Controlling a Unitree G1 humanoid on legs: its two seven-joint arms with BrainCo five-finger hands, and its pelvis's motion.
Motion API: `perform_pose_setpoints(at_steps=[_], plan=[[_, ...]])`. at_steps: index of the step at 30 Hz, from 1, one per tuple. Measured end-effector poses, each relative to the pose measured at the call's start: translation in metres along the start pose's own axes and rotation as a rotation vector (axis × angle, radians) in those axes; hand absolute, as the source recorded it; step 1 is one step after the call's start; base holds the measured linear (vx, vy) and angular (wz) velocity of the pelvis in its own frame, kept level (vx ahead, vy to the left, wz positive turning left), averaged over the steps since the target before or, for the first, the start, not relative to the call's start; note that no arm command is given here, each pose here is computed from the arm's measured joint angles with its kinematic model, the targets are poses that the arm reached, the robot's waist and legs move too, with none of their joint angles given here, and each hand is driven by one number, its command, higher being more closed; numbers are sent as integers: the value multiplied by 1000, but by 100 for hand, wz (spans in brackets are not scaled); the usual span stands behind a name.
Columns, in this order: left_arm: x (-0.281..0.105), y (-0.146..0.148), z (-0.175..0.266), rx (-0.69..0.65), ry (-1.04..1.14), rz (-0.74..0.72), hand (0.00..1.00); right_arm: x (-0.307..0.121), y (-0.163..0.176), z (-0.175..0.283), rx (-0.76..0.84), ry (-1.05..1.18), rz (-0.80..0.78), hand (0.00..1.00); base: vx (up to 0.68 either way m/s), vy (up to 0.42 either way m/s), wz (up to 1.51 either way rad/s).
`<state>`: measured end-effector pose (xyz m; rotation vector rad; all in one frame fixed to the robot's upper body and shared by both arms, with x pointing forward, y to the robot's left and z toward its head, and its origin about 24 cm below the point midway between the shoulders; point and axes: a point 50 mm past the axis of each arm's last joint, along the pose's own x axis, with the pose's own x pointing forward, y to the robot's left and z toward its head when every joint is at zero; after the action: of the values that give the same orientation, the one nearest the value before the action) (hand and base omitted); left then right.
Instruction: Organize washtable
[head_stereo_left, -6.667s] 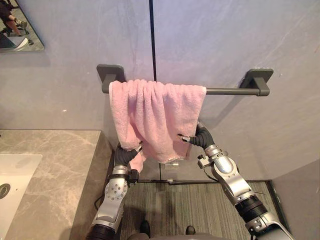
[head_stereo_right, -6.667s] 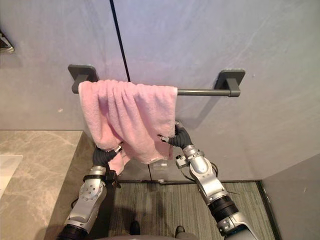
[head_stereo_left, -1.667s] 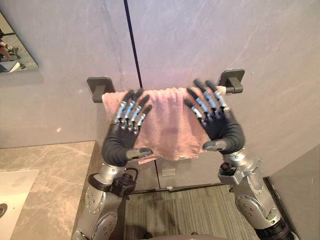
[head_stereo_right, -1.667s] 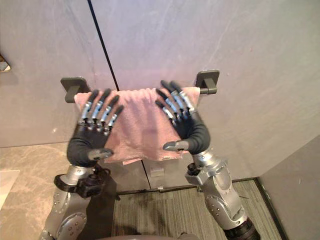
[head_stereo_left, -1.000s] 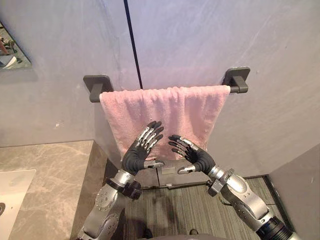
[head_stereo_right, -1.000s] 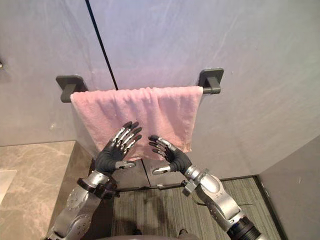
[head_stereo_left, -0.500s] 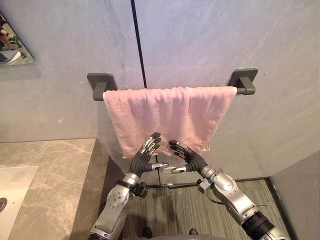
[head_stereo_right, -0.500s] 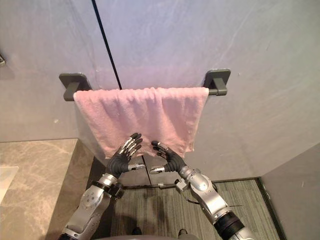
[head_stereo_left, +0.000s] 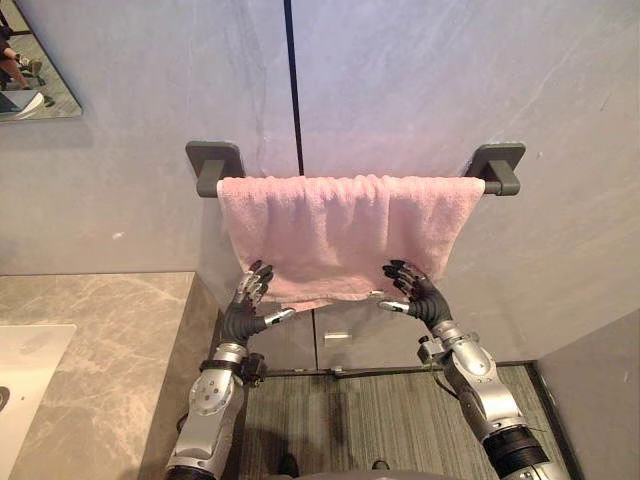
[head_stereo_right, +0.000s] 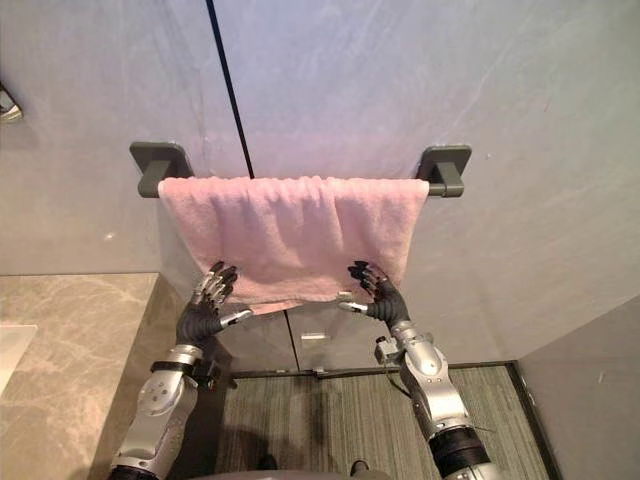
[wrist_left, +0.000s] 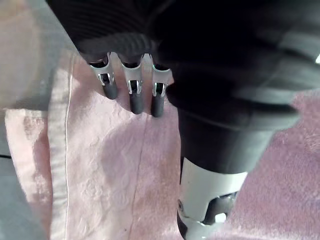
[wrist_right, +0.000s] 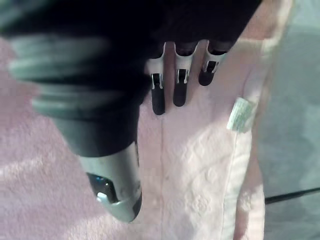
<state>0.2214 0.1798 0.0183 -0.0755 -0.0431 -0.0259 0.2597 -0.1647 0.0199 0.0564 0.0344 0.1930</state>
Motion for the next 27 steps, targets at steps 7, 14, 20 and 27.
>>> perform_pose_setpoints(at_steps=[7, 14, 20, 27], plan=[[-4, 22, -3, -1, 9, 123, 0, -9, -21, 1, 34, -28, -141, 0, 0, 0, 0], [-10, 33, -6, 3, 24, 189, 0, -22, -34, -2, 56, -39, -240, 0, 0, 0, 0], [-19, 42, -9, 3, 41, 235, 0, -35, -54, 2, 31, -60, -341, 0, 0, 0, 0], [-26, 44, -21, 1, 101, 246, 0, -48, -63, -5, 109, -55, -423, 0, 0, 0, 0]])
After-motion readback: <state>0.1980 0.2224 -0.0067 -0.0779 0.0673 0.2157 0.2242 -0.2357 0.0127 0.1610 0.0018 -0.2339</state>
